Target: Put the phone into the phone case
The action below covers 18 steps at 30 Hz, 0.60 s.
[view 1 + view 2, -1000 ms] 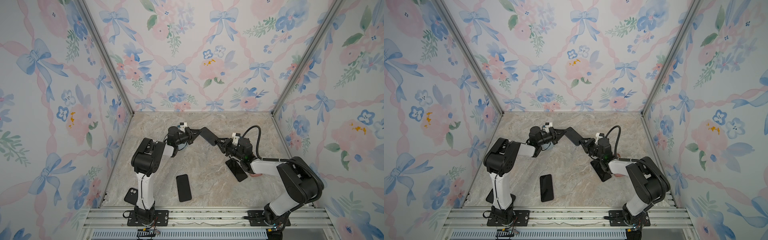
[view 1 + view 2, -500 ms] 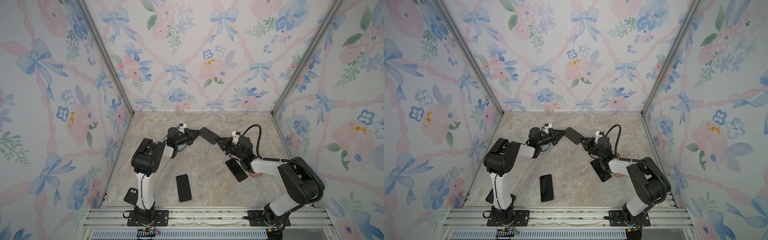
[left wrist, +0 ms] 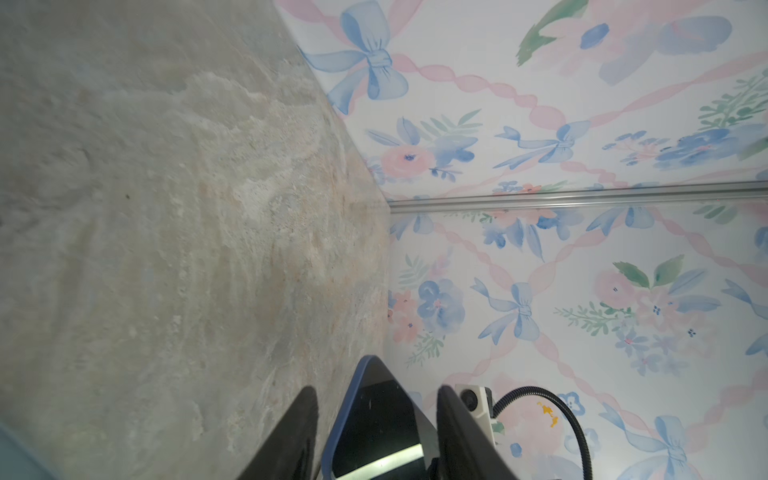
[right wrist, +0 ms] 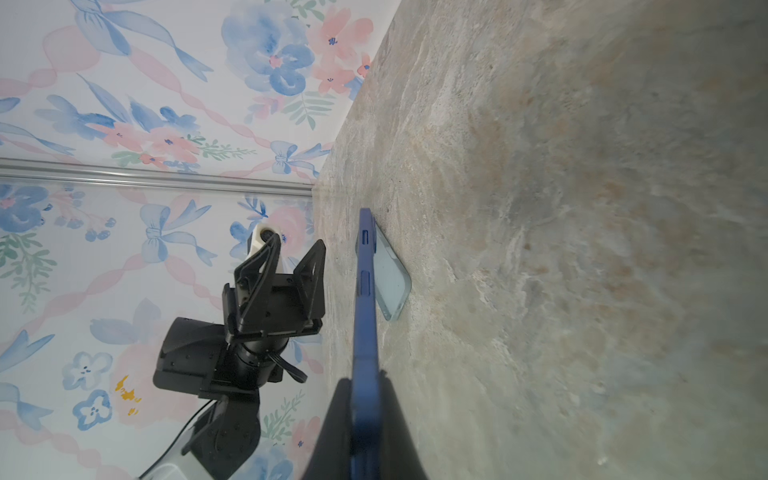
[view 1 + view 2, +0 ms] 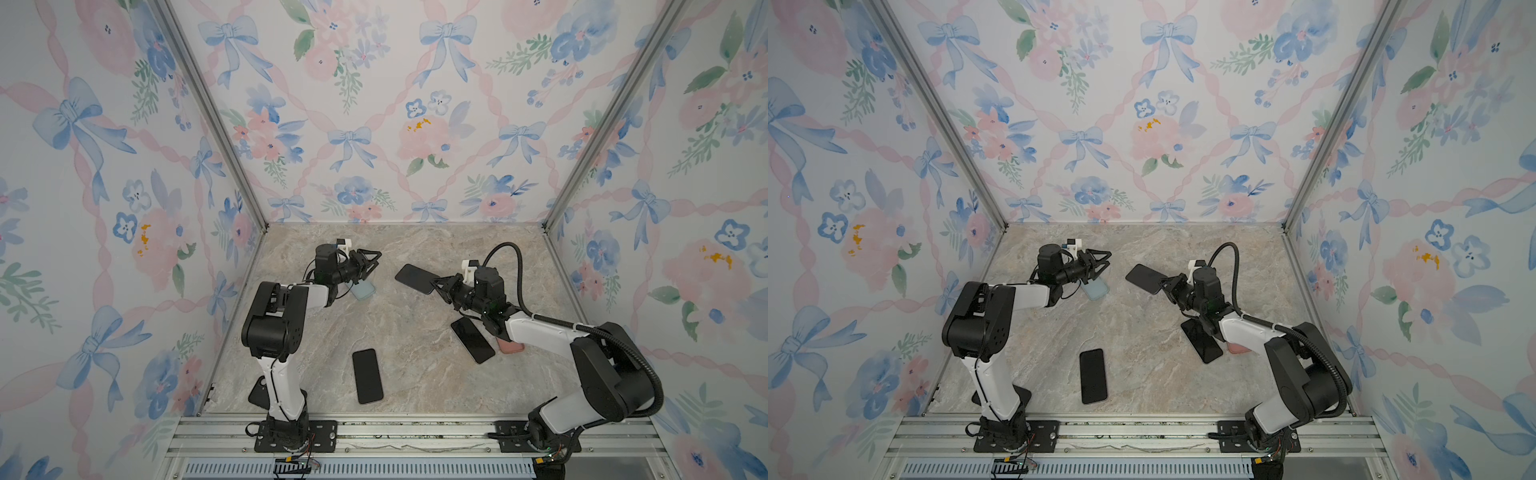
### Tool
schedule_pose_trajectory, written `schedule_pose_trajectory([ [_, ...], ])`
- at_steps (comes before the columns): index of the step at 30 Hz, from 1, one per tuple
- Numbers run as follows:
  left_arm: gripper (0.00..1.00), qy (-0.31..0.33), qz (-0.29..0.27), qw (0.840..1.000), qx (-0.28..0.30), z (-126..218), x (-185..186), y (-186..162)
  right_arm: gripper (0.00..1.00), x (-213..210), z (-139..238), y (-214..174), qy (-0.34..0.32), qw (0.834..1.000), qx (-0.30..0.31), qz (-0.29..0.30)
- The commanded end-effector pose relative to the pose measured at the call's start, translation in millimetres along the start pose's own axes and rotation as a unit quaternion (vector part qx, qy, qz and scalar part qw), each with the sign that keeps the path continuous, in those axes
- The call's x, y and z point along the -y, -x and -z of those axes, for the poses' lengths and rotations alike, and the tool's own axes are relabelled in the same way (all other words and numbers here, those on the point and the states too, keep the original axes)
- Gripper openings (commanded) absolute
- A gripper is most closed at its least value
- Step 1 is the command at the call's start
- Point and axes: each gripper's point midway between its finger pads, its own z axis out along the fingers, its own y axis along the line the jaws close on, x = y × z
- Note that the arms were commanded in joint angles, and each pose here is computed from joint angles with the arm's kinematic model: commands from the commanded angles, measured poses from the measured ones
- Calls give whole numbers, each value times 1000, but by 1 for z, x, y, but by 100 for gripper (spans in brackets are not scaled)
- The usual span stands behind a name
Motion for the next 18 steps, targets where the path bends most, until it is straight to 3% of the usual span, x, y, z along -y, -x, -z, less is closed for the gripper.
schedule_pose_trajectory([
  [1, 55, 118, -40, 992, -14, 14, -43, 13, 5, -29, 4, -8, 12, 998, -20, 63],
  [6, 61, 219, -75, 972, -31, 21, -76, 41, 5, -39, -1, -18, 23, 995, -41, 83],
  [13, 67, 267, -75, 961, -17, 39, -113, 75, 5, -50, -13, -38, 38, 990, -78, 115],
  [18, 67, 259, -53, 964, -26, 41, -132, 87, 5, -52, -15, -47, 32, 985, -93, 142],
])
